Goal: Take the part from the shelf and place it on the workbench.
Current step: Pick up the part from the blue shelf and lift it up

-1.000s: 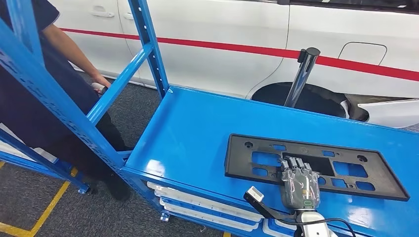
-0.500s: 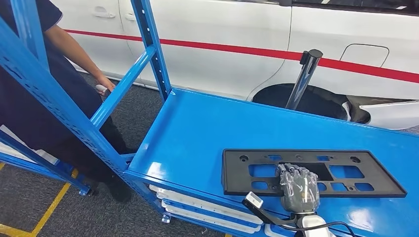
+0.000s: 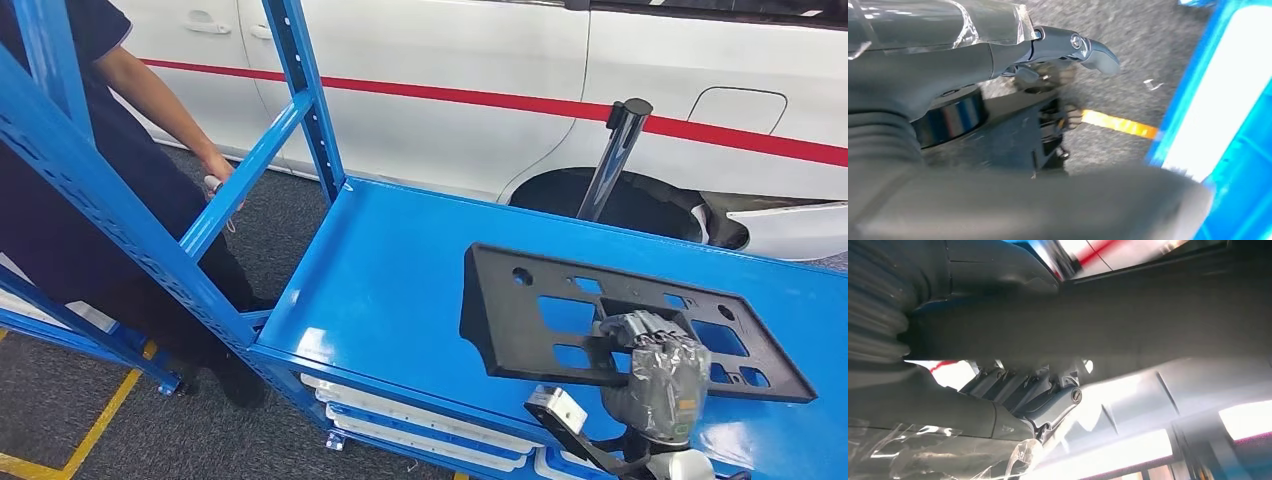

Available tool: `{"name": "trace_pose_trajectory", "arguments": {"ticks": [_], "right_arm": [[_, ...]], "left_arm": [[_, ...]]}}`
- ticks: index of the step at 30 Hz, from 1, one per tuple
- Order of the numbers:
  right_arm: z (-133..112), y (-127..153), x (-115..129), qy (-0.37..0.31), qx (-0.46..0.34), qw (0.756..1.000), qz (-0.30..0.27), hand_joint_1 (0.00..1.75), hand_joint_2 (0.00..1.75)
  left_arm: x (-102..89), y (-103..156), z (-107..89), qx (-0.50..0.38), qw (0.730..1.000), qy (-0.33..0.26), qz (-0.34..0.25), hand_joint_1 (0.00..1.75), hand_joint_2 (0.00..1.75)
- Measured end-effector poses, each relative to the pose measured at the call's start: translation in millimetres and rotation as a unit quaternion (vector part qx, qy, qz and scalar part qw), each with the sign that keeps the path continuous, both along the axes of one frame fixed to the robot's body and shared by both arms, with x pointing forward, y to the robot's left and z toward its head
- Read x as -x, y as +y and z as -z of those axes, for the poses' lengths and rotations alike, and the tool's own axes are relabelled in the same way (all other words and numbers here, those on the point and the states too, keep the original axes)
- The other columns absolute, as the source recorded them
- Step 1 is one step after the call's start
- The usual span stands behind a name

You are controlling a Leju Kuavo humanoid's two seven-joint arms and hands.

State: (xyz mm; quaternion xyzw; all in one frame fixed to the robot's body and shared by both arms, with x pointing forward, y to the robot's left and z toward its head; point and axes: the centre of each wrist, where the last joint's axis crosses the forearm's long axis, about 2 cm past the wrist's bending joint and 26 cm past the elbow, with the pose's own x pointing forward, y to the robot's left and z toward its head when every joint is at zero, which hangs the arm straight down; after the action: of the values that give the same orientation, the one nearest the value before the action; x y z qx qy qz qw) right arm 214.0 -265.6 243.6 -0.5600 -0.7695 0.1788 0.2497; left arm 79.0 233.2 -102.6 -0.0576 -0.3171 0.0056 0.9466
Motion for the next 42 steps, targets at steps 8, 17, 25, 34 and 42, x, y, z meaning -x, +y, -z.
{"name": "trace_pose_trajectory", "arguments": {"ticks": [8, 17, 25, 34, 42], "right_arm": [[-87, 2, 28, -0.24, -0.057, 0.968, -0.036, 1.75, 1.75], [-152, 5, 46, -0.388, -0.103, 0.894, -0.197, 1.75, 1.75], [-157, 6, 54, -0.366, -0.2, 0.868, -0.268, 1.75, 1.75], [-142, 4, 53, -0.246, -0.329, 0.824, -0.391, 1.75, 1.75], [-133, 2, 52, -0.206, -0.383, 0.782, -0.446, 1.75, 1.75]], "left_arm": [[-22.7, -1, -4.9, -0.058, 0.992, -0.085, 0.072, 0.0, 0.87], [-34.9, -8, -8.8, -0.055, 0.985, -0.126, 0.107, 0.0, 1.75], [-33.0, -11, -8.5, -0.001, 0.989, -0.128, 0.078, 0.0, 1.75], [-25.3, -11, -6.8, 0.038, 0.99, -0.121, 0.06, 0.0, 1.75], [-25.1, -11, -6.7, 0.047, 0.992, -0.107, 0.051, 0.0, 1.75]]}}
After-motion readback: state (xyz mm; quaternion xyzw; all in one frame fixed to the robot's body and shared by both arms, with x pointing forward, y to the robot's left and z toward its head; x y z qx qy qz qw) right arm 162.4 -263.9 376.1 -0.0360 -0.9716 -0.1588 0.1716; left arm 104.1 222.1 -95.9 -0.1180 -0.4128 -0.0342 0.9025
